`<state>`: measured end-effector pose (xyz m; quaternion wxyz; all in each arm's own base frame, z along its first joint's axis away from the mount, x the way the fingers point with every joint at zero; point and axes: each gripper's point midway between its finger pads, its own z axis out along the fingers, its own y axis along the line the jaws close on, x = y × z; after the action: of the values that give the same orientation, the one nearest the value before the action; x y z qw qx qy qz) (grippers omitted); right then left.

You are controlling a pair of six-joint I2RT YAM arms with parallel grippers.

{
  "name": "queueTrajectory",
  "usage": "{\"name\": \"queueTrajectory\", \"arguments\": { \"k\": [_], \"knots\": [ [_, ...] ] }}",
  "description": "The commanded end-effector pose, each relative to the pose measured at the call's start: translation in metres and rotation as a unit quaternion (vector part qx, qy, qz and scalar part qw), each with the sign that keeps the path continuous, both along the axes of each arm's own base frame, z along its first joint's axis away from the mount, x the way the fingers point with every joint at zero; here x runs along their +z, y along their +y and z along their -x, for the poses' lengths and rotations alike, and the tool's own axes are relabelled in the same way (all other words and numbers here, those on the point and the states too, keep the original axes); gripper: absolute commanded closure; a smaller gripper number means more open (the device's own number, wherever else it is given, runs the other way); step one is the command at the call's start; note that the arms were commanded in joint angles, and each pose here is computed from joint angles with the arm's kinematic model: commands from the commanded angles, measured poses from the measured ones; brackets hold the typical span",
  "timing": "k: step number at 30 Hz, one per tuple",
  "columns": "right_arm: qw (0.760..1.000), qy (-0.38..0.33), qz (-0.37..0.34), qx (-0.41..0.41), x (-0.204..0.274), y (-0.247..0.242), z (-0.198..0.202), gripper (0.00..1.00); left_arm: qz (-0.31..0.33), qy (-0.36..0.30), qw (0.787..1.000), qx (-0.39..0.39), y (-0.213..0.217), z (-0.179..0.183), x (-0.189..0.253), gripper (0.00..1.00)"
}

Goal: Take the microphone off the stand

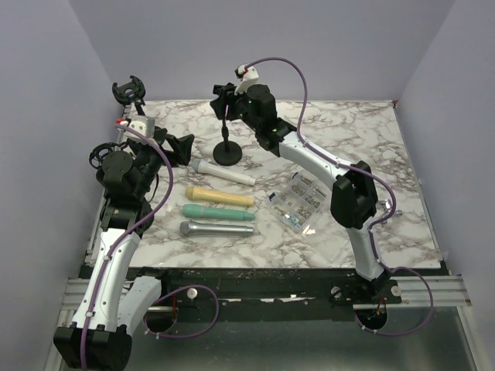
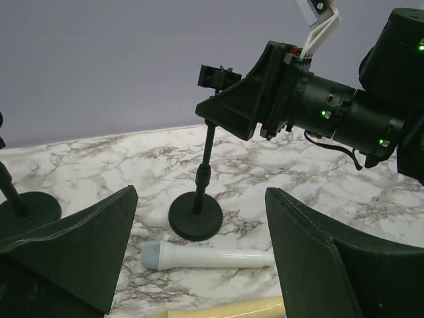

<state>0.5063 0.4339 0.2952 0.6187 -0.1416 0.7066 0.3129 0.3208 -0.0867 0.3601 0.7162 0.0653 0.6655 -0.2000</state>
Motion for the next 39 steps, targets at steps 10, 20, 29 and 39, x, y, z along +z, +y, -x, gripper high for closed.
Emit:
{"name": "queueTrajectory", "arguments": {
  "k": [10,20,29,39],
  "knots": [
    [0.997,-0.011,0.070,-0.022,-0.033,-0.003,-0.002,0.91,0.006,-0.009,1.000,-0.006,0.000,0.001,0.003,0.19],
    [0.988,0.021,0.154,-0.019,-0.122,-0.007,0.030,0.99,0.010,-0.006,1.000,-0.012,-0.002,0.000,0.002,0.19],
    [0.984,0.028,0.172,-0.029,-0.146,-0.011,0.032,0.93,0.013,0.001,1.000,-0.015,-0.003,-0.003,-0.002,0.19],
    [0.984,0.030,0.170,-0.030,-0.149,-0.011,0.031,0.89,0.011,0.007,1.000,-0.016,-0.003,-0.005,-0.006,0.19]
  ]
}}
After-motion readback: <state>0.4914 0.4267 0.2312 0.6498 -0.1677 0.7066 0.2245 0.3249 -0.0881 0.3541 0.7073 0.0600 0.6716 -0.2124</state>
